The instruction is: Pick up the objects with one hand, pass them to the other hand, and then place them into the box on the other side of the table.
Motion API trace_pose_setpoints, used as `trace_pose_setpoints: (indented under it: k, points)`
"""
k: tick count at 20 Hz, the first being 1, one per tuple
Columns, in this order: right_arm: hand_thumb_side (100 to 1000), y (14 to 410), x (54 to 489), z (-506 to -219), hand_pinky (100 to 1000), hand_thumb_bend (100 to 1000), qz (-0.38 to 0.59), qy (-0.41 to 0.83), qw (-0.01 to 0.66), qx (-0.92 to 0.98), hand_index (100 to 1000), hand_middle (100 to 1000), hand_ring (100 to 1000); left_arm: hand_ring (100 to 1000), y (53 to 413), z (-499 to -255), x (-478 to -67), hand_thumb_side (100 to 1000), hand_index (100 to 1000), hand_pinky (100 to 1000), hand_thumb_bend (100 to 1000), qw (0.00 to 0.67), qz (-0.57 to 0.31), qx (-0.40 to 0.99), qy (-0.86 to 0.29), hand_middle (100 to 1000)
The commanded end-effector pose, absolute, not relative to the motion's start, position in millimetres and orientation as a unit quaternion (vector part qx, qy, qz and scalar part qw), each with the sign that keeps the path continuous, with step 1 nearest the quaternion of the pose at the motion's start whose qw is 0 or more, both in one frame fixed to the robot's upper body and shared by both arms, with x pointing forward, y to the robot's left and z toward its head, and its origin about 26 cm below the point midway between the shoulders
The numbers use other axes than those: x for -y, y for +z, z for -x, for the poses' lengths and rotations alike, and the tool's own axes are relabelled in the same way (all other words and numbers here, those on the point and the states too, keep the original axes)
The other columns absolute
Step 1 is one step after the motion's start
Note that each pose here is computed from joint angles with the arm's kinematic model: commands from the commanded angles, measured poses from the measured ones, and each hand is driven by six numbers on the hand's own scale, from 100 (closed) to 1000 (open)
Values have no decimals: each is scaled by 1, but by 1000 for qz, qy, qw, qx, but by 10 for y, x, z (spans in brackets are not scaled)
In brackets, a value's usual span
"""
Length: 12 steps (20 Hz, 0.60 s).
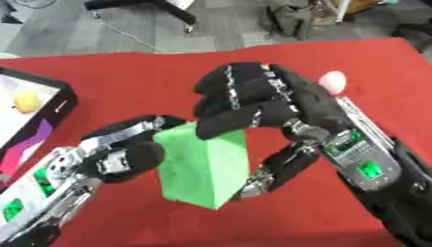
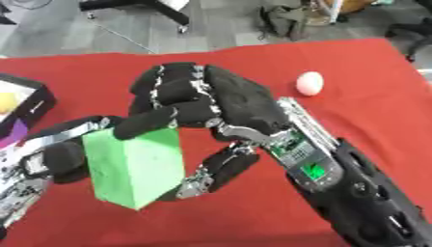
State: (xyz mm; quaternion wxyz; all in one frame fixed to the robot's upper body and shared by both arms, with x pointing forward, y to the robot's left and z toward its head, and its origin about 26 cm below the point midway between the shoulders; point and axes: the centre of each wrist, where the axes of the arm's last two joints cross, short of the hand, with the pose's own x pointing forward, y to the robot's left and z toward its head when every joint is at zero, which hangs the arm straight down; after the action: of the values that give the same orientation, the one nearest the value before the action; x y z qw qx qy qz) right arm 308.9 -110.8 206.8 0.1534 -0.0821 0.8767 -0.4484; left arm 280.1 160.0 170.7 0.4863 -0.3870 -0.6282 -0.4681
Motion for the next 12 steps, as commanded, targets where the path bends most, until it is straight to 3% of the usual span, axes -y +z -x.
trace_pose_setpoints:
  k: [1, 12]
  points:
    - [214, 2117, 1080, -3110, 715, 254, 78, -450, 166, -874, 777, 468, 629, 717, 1791, -2777, -1557, 687, 673, 925, 662, 472, 391, 621, -488, 585]
    - [221, 2014, 1016, -3187, 711, 258, 68, -468, 172, -864, 780, 470, 630, 685, 1798, -2744, -1421, 644, 630, 913, 621, 471, 416, 604, -491, 554]
